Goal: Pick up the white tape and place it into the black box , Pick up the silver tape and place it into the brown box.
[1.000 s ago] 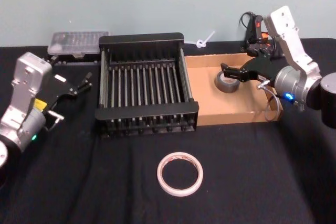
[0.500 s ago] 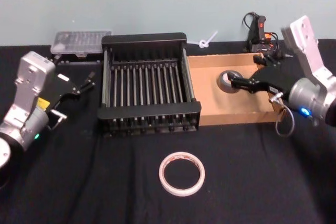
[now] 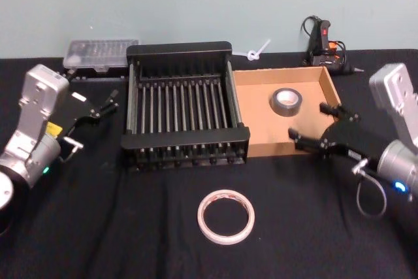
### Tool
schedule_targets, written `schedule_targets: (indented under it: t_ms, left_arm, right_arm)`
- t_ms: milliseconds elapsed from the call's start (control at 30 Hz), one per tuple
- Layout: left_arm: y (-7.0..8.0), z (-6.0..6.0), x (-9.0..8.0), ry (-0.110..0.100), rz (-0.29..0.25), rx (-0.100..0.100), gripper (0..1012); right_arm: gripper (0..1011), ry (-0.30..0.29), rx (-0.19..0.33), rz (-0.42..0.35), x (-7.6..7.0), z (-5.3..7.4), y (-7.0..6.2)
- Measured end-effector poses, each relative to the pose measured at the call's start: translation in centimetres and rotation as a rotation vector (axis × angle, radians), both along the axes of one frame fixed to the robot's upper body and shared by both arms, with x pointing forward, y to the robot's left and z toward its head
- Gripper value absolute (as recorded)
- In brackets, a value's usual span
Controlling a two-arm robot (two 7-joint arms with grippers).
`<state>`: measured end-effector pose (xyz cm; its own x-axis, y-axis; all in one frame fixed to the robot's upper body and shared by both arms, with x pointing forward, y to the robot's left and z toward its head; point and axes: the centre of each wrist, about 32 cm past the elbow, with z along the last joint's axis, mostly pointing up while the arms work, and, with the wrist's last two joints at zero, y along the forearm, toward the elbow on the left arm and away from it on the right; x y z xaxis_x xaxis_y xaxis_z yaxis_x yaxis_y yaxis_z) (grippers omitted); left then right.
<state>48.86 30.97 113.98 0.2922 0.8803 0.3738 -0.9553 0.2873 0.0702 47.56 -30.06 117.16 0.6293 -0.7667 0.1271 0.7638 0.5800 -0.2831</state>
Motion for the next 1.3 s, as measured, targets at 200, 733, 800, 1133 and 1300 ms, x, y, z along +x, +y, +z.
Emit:
schedule_targets:
  t_ms: [200,733,800,1133,1300]
  left_arm:
    - [0.0,0.0,0.0,0.0,0.0,0.0,1001]
    - [0.0,0.0,0.0,0.0,0.0,0.0,1001]
    - [0.0,0.0,0.0,0.0,0.0,0.0,1001]
    - [0.0,0.0,0.0,0.0,0.0,0.0,1001]
    - [0.0,0.0,0.0,0.0,0.0,0.0,1001]
  right_arm:
    - [1002,0.02,-0.01,0.072,-1.2,-0.6,0.0]
    - [1002,0.078,-0.004,0.297,-1.1,-1.9,2.7]
    - [1002,0.088,-0.003,0.321,-1.0,-2.1,3.2]
    - [1002,0.129,0.002,0.387,-0.3,-3.2,4.7]
    - [1002,0.154,0.006,0.41,0.0,-3.8,5.4]
